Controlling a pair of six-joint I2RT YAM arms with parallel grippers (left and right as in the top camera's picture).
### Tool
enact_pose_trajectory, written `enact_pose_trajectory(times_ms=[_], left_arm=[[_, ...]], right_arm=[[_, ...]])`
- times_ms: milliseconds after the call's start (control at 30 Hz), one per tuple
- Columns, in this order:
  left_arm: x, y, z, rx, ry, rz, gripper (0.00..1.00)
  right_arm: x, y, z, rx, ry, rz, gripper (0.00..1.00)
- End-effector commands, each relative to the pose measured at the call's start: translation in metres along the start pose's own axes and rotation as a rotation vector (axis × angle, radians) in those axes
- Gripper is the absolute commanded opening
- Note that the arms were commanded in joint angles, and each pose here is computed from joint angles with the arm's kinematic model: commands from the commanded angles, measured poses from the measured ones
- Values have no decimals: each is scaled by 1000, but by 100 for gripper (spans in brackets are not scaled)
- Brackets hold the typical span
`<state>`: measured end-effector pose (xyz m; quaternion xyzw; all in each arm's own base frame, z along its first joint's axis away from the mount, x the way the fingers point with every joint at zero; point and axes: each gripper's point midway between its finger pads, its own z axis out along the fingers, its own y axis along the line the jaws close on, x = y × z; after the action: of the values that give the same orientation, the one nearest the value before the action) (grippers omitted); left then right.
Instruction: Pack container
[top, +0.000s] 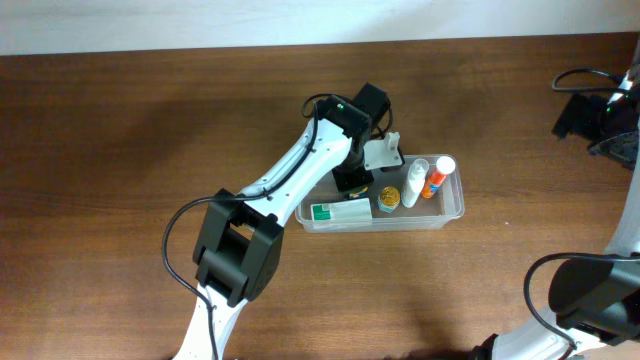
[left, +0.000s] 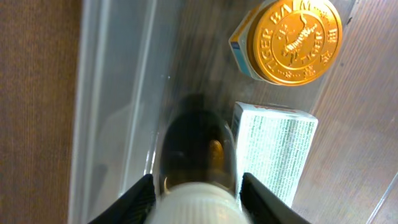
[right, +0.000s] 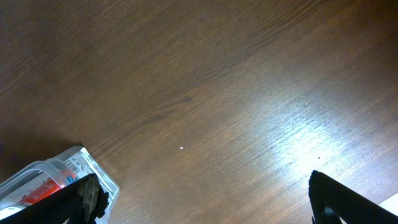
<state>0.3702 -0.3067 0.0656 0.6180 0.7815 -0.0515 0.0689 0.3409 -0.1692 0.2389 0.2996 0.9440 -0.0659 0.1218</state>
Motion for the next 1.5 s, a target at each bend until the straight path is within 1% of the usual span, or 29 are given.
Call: enact_pose_trajectory(times_ms=[0, 200, 367, 567, 833, 867, 933, 1000, 1133, 1267, 1333, 1367, 1467], left_arm=[[-4, 5, -6, -15, -18, 16, 49], [-5, 6, -6, -20, -24, 11, 49], [-17, 14, -20, -52, -67, -39, 50], [-30, 21, -53, -88, -111, -78, 50], [-34, 17, -105, -106, -142, -148, 51], [-34, 16, -119, -112, -155, -177, 51], [-33, 16, -135, -131, -165, -225, 54], [-25, 23, -151, -184, -158, -325, 56], [6, 39, -184, -306, -129, -575, 58], [26, 49, -208, -329, -167, -713, 59], [38, 56, -221, -347, -187, -750, 59], [49, 62, -235, -357, -220, -813, 59], [59, 60, -255, -313, -285, -848, 59]], right_arm=[[0, -1, 3, 0, 6, 17, 99], [0, -1, 3, 0, 6, 17, 98], [0, -1, 3, 0, 6, 17, 98], [0, -1, 3, 0, 6, 17, 98], [0, -1, 3, 0, 6, 17, 98], [0, -1, 3, 0, 6, 17, 98], [0, -2, 3, 0, 6, 17, 98], [0, -1, 3, 0, 6, 17, 98], [0, -1, 3, 0, 6, 17, 98], [0, -1, 3, 0, 6, 17, 98], [0, -1, 3, 0, 6, 17, 98], [0, -1, 3, 0, 6, 17, 98], [0, -1, 3, 0, 6, 17, 98]])
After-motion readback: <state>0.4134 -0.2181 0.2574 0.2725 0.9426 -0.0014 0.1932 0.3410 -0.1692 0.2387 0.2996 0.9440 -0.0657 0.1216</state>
